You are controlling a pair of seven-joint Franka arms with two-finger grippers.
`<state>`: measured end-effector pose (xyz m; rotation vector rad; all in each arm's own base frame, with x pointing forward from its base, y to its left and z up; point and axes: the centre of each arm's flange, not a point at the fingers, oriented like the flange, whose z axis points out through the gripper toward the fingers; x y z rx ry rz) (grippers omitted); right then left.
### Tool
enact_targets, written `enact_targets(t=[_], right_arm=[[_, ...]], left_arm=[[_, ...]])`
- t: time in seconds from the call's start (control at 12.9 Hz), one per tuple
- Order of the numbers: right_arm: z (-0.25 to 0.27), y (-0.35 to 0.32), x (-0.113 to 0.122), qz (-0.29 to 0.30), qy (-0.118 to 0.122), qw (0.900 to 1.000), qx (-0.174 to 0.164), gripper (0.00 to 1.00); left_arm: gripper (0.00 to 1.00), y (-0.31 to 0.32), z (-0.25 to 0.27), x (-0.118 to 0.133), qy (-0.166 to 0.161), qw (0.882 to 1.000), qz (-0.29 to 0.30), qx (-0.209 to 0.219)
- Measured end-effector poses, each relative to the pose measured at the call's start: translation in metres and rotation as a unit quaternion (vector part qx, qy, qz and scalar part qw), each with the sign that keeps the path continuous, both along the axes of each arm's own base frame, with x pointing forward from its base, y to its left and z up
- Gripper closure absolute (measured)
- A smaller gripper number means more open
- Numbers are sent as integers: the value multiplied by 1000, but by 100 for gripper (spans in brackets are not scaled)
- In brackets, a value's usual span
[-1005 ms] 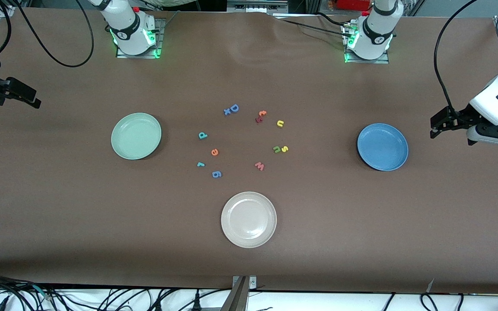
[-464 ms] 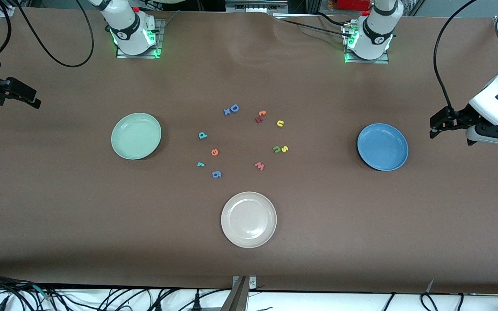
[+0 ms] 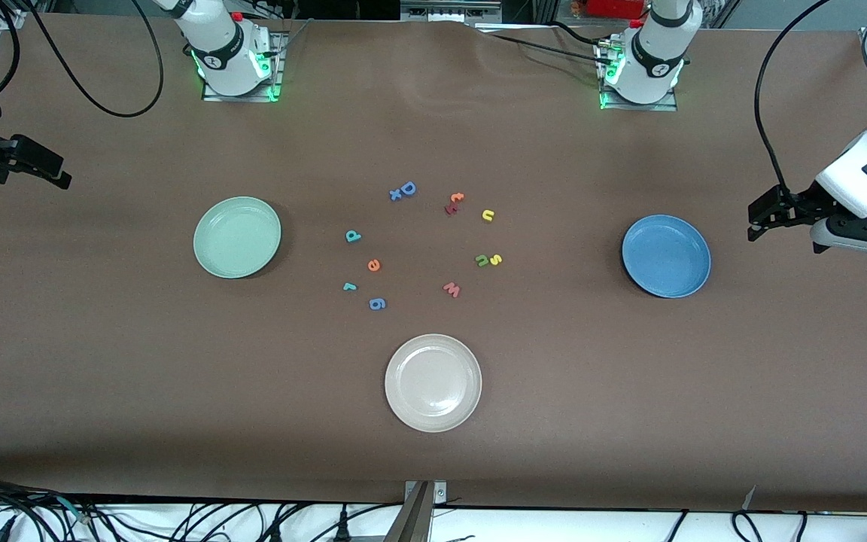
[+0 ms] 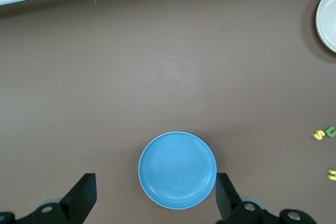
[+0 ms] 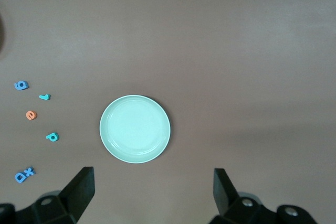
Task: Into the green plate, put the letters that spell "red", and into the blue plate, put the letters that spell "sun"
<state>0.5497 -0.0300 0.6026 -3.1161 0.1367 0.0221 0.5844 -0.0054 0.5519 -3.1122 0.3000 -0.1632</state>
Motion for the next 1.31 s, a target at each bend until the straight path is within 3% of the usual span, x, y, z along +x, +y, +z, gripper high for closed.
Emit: enact_targets(t=[1.31], right_arm=[[0, 0, 0, 0, 1, 1000, 0, 0]], left_arm=[[0, -3, 8, -1, 5, 1000, -2, 0]])
